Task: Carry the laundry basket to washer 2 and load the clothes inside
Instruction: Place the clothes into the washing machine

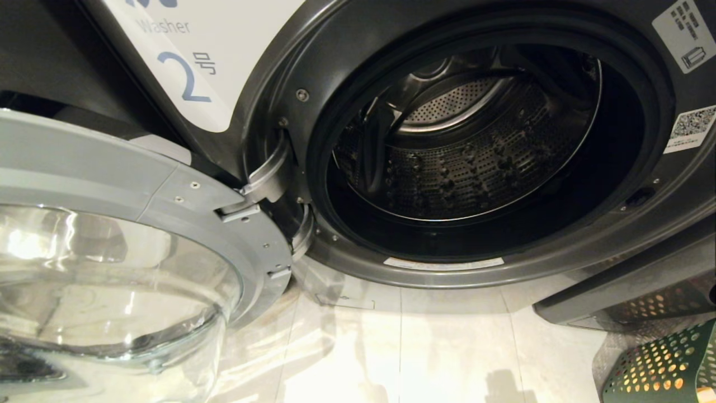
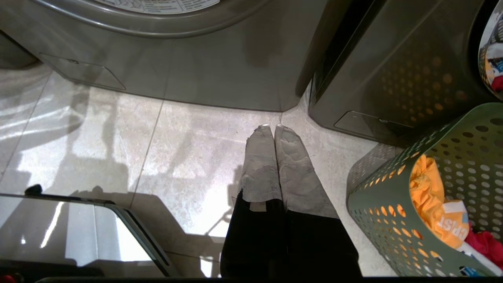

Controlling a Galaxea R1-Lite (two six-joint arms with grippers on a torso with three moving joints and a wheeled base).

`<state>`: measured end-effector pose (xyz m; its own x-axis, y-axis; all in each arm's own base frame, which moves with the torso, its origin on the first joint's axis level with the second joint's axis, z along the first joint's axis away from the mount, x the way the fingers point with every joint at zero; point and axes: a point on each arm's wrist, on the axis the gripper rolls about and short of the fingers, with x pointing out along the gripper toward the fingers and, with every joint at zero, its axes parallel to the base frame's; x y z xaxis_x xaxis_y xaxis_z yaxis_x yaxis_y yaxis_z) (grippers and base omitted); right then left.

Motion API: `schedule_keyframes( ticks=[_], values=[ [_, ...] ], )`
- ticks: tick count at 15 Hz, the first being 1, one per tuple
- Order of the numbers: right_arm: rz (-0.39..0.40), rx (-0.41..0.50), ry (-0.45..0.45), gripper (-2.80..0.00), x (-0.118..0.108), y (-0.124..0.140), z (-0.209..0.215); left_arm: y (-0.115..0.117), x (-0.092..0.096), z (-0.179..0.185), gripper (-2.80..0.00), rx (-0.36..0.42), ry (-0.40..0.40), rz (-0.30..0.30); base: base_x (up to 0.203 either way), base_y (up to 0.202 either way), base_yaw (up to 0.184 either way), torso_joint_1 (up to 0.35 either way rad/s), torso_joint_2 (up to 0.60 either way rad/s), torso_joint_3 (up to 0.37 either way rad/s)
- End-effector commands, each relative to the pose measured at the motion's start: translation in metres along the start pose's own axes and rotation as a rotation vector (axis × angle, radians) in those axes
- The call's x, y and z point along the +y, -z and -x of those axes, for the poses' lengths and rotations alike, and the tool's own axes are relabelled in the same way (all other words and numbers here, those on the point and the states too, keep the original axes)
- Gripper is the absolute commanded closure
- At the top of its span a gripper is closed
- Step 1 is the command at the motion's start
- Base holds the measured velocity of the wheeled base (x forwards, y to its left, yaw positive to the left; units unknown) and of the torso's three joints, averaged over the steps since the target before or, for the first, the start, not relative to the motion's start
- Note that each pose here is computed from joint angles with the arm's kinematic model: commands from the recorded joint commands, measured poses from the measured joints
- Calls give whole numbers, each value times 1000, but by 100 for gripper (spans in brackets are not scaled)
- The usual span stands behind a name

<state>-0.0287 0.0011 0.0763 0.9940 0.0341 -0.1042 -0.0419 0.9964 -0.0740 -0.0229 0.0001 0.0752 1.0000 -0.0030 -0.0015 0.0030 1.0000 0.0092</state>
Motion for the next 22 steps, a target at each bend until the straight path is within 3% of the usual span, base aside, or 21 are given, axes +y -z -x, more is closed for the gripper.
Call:
schedule_keyframes(
  ticks=[1, 22],
  values=[
    [-10, 1, 0, 0, 0, 0, 0, 0, 0, 0, 0, 0, -1, 0, 0, 0, 0, 0, 0, 0],
    [-13, 1, 0, 0, 0, 0, 0, 0, 0, 0, 0, 0, -1, 0, 0, 0, 0, 0, 0, 0]
  ],
)
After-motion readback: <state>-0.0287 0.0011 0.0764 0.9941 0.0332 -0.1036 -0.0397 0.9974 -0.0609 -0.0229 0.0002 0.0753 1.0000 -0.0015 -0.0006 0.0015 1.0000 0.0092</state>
